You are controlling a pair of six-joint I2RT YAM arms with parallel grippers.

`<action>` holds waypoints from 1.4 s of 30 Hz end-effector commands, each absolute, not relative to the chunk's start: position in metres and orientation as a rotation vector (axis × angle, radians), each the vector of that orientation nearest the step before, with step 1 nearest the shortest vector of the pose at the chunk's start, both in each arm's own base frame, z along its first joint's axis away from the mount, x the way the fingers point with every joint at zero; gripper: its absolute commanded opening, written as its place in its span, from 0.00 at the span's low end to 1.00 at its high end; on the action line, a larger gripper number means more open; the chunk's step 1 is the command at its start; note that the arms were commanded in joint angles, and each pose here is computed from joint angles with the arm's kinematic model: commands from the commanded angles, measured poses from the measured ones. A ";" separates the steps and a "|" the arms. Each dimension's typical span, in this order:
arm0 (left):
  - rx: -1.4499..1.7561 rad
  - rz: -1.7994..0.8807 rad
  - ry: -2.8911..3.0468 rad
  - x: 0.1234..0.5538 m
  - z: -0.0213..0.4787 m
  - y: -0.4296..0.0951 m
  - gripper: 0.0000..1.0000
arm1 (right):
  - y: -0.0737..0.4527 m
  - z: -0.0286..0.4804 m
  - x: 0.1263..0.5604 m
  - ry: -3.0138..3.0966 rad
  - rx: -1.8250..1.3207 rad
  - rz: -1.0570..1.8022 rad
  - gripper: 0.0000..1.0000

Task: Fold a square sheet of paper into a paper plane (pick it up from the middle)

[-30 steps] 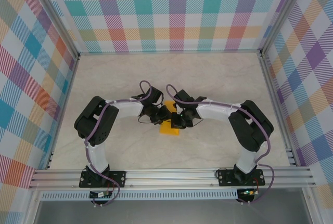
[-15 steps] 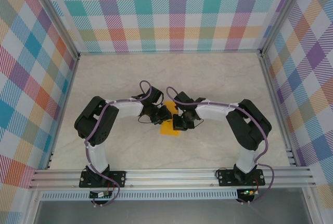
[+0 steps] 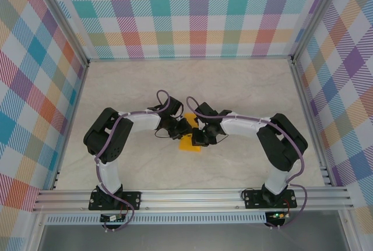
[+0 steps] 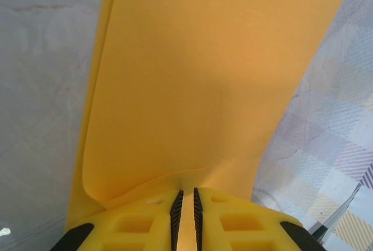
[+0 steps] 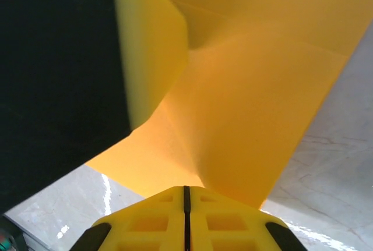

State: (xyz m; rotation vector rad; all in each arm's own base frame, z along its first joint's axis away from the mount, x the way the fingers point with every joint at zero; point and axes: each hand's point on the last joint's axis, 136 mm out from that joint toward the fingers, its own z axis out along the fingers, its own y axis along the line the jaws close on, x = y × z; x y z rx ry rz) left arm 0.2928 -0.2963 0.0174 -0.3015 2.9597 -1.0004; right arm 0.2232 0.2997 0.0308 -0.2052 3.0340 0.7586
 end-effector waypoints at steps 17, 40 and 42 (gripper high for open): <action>-0.375 -0.760 3.130 0.263 -0.023 -0.269 0.18 | 0.264 -0.016 0.190 3.165 -0.103 0.632 0.07; -0.206 -1.092 2.966 0.252 0.031 -0.312 0.17 | 0.265 -0.023 0.188 3.185 -0.012 0.690 0.07; -0.212 -1.105 2.968 0.251 0.028 -0.314 0.16 | 0.265 -0.023 0.188 3.186 -0.011 0.688 0.07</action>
